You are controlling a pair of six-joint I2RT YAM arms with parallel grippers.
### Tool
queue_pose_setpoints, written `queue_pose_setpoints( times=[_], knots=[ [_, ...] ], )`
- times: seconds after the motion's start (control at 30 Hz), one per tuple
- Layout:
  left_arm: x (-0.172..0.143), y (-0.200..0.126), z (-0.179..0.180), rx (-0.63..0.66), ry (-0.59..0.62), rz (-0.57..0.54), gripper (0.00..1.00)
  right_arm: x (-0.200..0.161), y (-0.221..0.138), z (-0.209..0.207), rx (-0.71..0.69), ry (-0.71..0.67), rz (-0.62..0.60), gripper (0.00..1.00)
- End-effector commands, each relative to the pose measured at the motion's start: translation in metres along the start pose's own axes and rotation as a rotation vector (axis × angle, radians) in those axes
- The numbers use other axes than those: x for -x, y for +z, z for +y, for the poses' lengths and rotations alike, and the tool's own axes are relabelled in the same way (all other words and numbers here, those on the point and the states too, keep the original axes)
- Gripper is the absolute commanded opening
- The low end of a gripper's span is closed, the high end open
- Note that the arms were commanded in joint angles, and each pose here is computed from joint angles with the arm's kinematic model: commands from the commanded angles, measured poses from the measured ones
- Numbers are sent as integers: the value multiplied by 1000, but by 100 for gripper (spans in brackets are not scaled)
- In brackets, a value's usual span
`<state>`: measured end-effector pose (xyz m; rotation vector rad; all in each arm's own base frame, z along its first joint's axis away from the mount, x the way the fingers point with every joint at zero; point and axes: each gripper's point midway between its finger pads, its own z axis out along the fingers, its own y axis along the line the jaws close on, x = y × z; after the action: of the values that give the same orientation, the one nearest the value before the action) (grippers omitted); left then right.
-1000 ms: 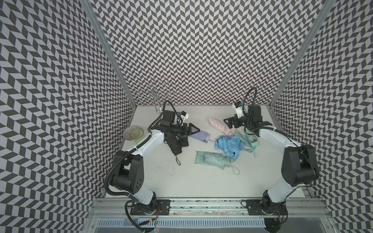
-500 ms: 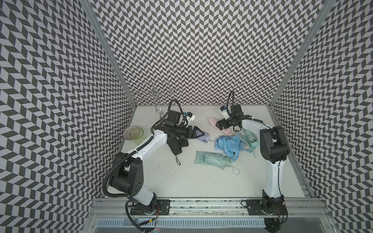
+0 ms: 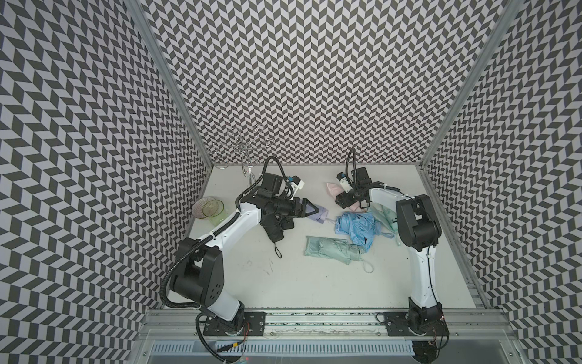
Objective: Take umbrellas out of sleeves
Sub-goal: Pick up the umbrella from the center of the board.
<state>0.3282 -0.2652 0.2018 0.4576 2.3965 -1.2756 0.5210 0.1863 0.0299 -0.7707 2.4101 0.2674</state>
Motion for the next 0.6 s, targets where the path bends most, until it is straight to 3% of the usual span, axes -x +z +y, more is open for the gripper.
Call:
queue_pose_setpoints(
  times=[0.0, 0.17, 0.4, 0.57],
  knots=[
    [-2, 1, -1, 11, 15, 9, 81, -12, 6, 5, 15, -3, 32, 65],
    [2, -2, -6, 5, 32, -7, 81, 1, -15, 3, -16, -11, -40, 36],
    [16, -6, -29, 13, 143, -39, 81, 63, -76, -4, 24, 53, -266, 25],
    [27, -12, -45, 22, 231, -78, 82, 105, -141, 13, 196, 99, -439, 24]
  ],
)
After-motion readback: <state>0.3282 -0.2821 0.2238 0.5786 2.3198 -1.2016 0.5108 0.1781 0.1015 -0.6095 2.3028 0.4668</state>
